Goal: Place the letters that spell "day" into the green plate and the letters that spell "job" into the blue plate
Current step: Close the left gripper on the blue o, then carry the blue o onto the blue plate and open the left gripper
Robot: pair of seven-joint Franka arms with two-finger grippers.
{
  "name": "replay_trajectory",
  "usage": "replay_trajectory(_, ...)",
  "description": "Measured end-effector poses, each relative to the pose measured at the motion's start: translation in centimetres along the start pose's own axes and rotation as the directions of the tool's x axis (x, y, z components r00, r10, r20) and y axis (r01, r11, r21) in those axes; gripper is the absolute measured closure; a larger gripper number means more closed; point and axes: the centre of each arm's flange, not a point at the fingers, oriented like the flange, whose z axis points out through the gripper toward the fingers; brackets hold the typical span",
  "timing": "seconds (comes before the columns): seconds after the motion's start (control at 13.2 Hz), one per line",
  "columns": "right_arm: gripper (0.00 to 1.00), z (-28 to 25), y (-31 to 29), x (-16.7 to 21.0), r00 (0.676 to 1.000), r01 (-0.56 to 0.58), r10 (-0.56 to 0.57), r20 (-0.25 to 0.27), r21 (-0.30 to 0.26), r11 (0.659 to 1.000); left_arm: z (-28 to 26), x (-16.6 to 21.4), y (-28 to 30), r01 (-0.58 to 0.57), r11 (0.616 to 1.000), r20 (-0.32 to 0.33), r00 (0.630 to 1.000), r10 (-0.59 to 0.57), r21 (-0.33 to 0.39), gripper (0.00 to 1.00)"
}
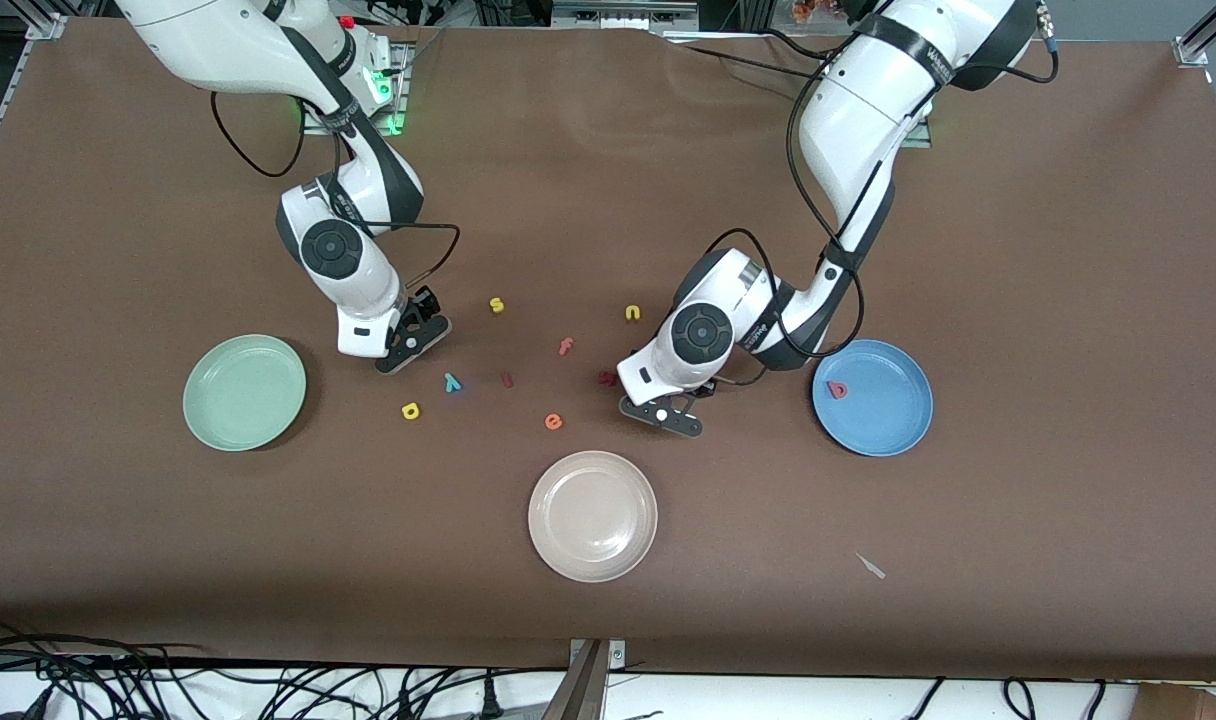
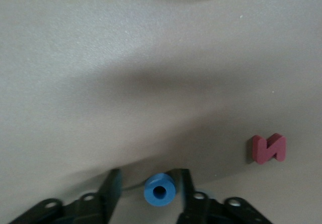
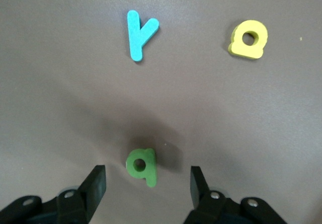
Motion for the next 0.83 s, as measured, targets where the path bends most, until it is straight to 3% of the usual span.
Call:
replay_trajectory(0.15,0.29,0.2,-0.1,-0.2,1.0,0.002,-0.002,0.003,0.001,1.0,-0.1,0.0,-0.1,0.002,1.0,0.004,1.0,-0.002,0.004,0.73)
replay_trajectory(0.38,0.36,0.5,-0.3,-0.4,1.0,0.005,-0.005,0.01,0.004,1.0,-0.2,-0.1,-0.2,0.004,1.0,0.016,1.0,-0.004,0.008,0.73)
replay_trajectory(0.53,0.38,0.7,-0.3,-0.6,1.0,0.007,-0.007,0.015,0.006,1.0,-1.1,-0.6,-1.8,0.019,0.999,0.091,0.996,-0.023,0.042,0.73)
replay_trajectory(0.83,0.44,1.3,-0.5,-0.7,0.999,0.024,-0.024,0.025,0.003,1.0,-9.1,-0.9,-9.4,-0.003,0.989,0.164,0.986,-0.022,0.149,0.73)
